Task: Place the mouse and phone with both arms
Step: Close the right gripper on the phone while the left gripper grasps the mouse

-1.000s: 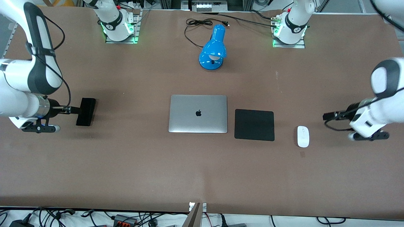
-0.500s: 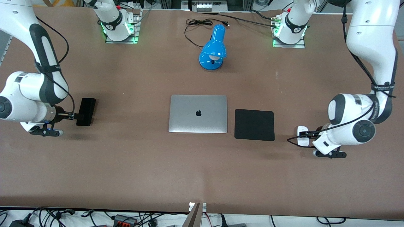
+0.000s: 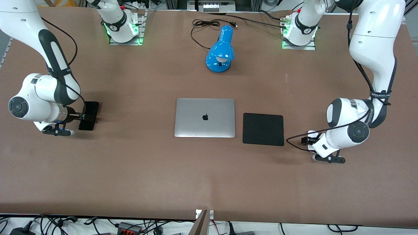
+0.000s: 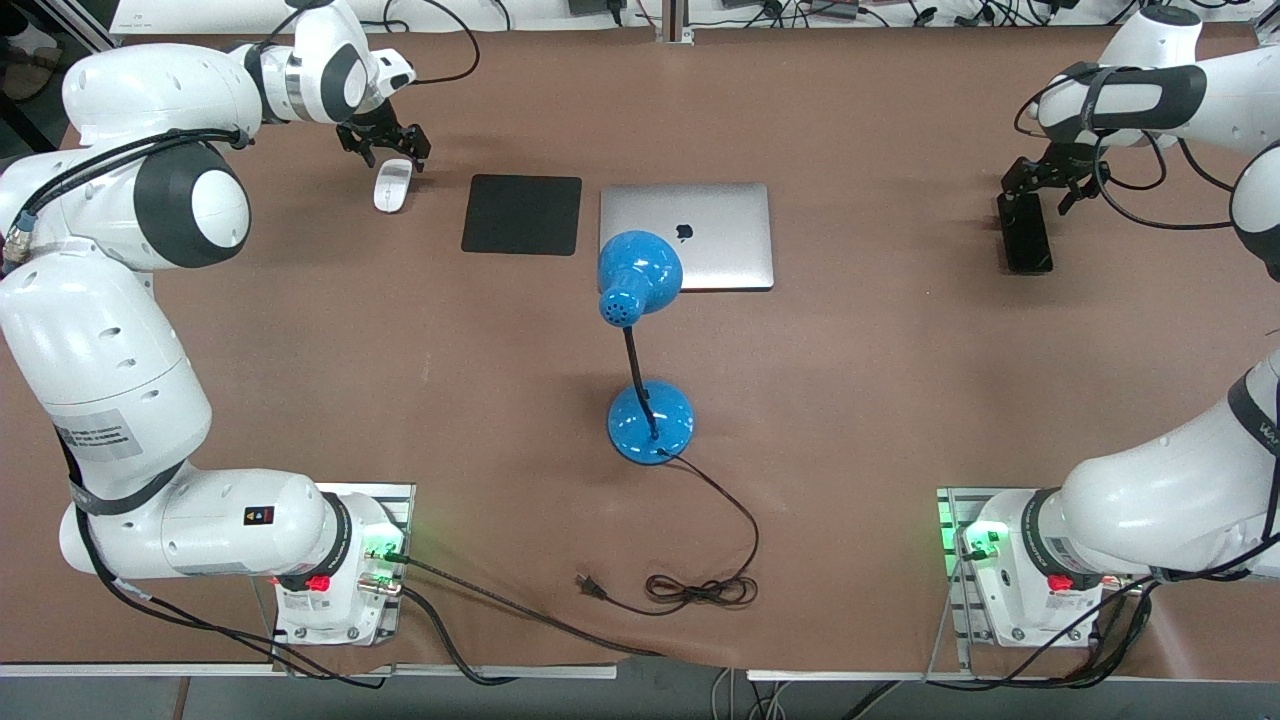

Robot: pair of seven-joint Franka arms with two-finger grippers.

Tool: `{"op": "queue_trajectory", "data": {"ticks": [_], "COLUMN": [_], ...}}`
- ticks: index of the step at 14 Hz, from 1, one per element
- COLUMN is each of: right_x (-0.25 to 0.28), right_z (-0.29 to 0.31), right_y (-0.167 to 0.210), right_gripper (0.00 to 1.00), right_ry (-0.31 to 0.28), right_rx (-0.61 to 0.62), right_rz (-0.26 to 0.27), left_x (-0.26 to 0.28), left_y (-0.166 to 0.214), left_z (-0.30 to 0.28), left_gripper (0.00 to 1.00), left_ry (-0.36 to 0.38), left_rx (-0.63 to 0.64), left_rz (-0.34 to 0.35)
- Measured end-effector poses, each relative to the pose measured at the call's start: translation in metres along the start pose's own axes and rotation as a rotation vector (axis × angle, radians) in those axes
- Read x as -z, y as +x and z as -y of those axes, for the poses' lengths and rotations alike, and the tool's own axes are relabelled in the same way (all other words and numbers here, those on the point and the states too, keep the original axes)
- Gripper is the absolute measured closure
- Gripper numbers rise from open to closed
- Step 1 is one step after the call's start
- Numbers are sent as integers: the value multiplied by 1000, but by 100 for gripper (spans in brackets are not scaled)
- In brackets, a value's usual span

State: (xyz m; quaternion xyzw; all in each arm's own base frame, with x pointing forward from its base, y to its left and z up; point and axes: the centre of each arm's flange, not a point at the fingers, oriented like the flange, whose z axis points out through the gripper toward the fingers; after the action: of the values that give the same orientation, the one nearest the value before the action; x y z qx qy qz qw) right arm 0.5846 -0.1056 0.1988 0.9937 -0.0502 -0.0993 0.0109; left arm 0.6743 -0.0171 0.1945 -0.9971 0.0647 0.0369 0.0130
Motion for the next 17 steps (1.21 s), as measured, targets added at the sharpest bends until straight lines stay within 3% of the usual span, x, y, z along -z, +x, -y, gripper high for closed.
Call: {"op": "queue_trajectory", "data": {"ticks": [17], "right_x": [-34], "right_z": [2], "right_y": [2], "right_gripper": [0], "right_ry": [-10], "right_rx": [15], "right_rz": [1], "left_x": [-22], "left_y": [-13], "left_z": [15], "left_gripper": [0], "left_ry": [-3], "left_rx": [-34], "left_rz": [-43]}}
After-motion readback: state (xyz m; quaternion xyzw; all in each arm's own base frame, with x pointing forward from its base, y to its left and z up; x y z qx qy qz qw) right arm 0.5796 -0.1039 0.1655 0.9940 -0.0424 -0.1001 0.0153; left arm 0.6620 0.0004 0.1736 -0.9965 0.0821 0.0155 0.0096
